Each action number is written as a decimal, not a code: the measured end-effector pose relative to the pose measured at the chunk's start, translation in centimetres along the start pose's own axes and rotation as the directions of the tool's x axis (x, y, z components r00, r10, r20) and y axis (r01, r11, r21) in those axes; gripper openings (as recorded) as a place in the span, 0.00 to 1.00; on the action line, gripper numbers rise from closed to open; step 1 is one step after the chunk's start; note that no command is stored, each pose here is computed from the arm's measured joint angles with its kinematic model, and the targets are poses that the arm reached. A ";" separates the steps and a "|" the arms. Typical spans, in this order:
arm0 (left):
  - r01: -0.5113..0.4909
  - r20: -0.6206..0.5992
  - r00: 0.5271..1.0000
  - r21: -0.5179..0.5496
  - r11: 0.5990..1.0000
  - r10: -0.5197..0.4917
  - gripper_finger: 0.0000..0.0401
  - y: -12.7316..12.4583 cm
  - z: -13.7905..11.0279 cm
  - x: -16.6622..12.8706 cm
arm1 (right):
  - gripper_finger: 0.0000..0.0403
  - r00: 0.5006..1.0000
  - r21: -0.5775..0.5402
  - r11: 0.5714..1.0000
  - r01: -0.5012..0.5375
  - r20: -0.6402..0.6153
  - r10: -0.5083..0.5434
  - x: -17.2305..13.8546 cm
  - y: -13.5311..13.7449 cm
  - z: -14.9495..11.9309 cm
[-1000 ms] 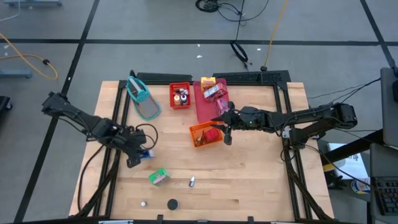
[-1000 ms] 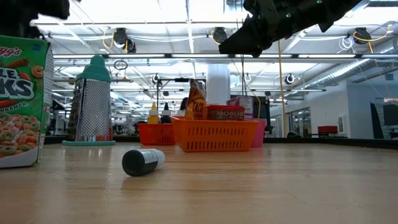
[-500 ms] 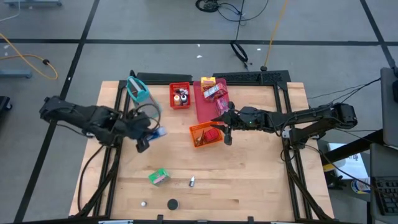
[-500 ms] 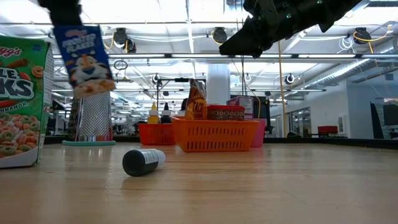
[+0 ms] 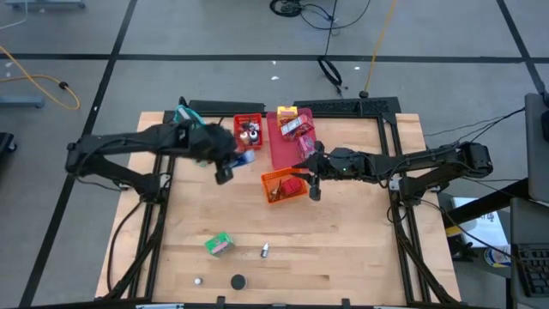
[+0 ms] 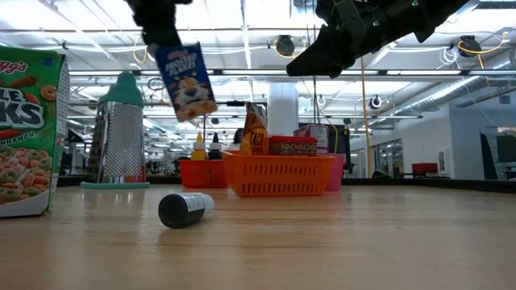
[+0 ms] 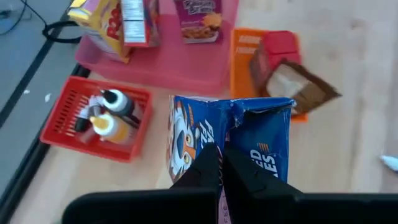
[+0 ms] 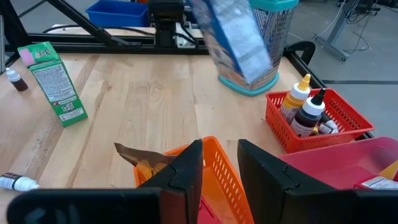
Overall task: Pick & Place Kitchen Items
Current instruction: Put the blue cereal box into the pink bin, then put the green cereal box into the pink bin
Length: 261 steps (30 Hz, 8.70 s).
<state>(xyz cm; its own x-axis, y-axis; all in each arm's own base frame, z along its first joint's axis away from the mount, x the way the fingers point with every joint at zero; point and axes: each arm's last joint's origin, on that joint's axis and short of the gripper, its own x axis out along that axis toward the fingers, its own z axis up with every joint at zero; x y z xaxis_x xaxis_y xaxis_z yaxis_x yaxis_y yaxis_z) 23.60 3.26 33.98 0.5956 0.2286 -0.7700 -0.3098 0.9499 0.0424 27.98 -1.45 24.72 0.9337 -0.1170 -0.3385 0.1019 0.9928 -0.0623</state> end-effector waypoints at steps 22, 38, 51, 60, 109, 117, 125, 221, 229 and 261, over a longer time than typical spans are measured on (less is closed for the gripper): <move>0.159 0.037 0.986 0.112 0.981 -0.164 0.00 8.0 8.4 10.1 | 0.23 1.000 0.000 1.000 0.000 -0.002 0.000 0.0 0.0 0.0; 0.224 -0.033 0.975 0.168 0.960 -0.222 0.00 11.2 8.3 15.1 | 0.23 1.000 0.001 1.000 0.001 0.013 -0.001 0.0 0.0 -0.9; 0.165 -0.073 0.985 0.158 0.973 -0.155 0.00 13.7 7.3 16.7 | 0.23 0.998 0.024 1.000 0.001 0.065 -0.003 -0.1 0.1 -1.9; 0.129 -0.094 0.988 0.113 0.985 -0.119 0.03 14.2 7.0 16.8 | 0.23 0.999 0.023 1.000 0.000 0.052 -0.002 -0.1 0.1 -2.0; 0.219 -0.011 0.976 0.094 0.971 -0.219 0.30 2.1 7.3 0.4 | 0.23 0.998 0.031 1.000 0.001 0.055 -0.003 -0.1 0.1 -2.0; 0.314 -0.111 0.947 0.099 0.944 -0.303 0.30 -2.4 6.0 -0.6 | 0.23 0.998 0.031 1.000 0.001 0.055 -0.003 -0.1 0.1 -2.0; 0.234 -0.188 0.958 0.069 0.970 -0.218 0.30 -6.4 4.2 -1.7 | 0.23 0.998 0.031 1.000 0.001 0.055 -0.003 -0.1 0.1 -2.0; -0.108 -0.483 0.874 -0.290 0.951 -0.048 0.01 -21.6 -9.7 3.1 | 0.23 1.000 0.029 1.000 0.000 0.019 0.000 -0.1 0.1 -2.3; -0.262 -0.524 0.842 -0.195 0.945 0.125 0.00 -19.5 -7.9 0.9 | 0.23 1.000 0.028 1.000 0.000 0.019 0.000 0.0 0.1 -2.3; -0.314 -0.266 0.893 0.213 0.925 0.364 0.00 -5.6 4.0 6.1 | 0.23 1.000 0.036 0.999 -0.002 0.019 0.001 -0.1 0.1 -2.3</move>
<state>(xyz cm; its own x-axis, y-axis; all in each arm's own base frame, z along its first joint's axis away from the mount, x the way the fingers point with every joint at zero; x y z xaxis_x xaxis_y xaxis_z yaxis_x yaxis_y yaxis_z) 31.95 0.23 31.61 0.2217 0.4932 -0.8412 -0.3156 0.8525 0.4166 27.15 -1.41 22.55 0.9401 -0.1152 -0.3207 0.1123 0.9933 -0.0276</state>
